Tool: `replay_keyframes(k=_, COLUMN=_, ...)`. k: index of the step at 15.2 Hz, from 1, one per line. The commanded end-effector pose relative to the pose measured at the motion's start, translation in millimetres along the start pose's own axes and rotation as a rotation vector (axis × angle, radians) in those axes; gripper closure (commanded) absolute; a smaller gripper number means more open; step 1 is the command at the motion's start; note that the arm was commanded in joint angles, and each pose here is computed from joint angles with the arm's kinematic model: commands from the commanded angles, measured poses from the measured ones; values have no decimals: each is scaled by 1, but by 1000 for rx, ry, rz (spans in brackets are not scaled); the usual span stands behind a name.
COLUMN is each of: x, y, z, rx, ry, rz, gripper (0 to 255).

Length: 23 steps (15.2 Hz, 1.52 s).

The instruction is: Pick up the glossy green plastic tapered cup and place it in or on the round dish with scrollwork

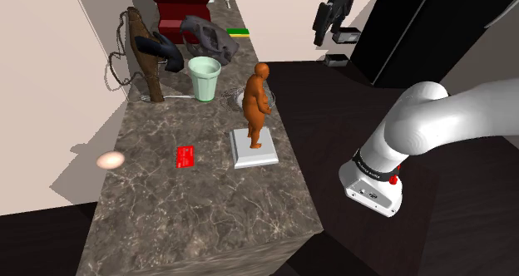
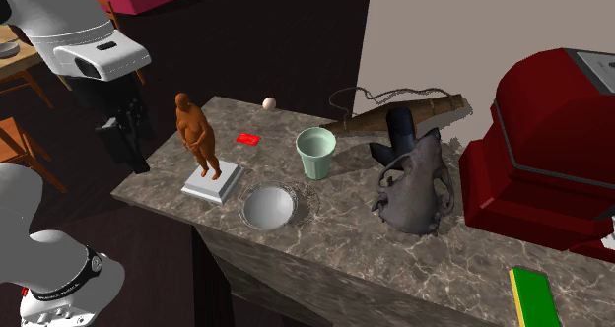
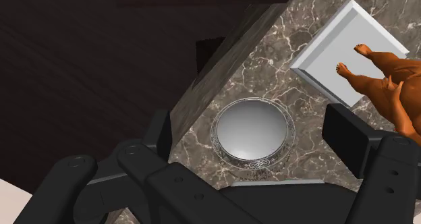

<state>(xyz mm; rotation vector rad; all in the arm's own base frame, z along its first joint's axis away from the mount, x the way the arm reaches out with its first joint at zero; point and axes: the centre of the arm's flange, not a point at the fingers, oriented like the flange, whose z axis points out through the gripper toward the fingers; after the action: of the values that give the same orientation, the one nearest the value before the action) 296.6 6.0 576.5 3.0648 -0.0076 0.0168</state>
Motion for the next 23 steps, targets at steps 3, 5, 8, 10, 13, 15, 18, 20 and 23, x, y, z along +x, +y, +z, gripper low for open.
replay_keyframes(k=3, x=18, y=-16, z=11, rx=-8, ry=7, rz=13, gripper=0)
replay_keyframes(k=5, x=37, y=-32, z=21, rx=-17, ry=14, rz=25, gripper=0)
replay_keyframes(k=8, x=65, y=-55, z=37, rx=-30, ry=25, rz=44, gripper=0)
replay_keyframes(k=10, x=84, y=-70, z=47, rx=-38, ry=32, rz=56, gripper=0)
replay_keyframes(k=13, x=113, y=-91, z=63, rx=-51, ry=43, rz=75, gripper=0)
replay_keyframes(k=15, x=132, y=-105, z=74, rx=-59, ry=50, rz=88, gripper=0)
replay_keyframes(k=18, x=162, y=-126, z=89, rx=-72, ry=61, rz=107, gripper=0)
replay_keyframes(k=20, x=183, y=-139, z=100, rx=-81, ry=68, rz=119, gripper=0)
replay_keyframes(k=23, x=214, y=-158, z=115, rx=-93, ry=79, rz=138, gripper=0)
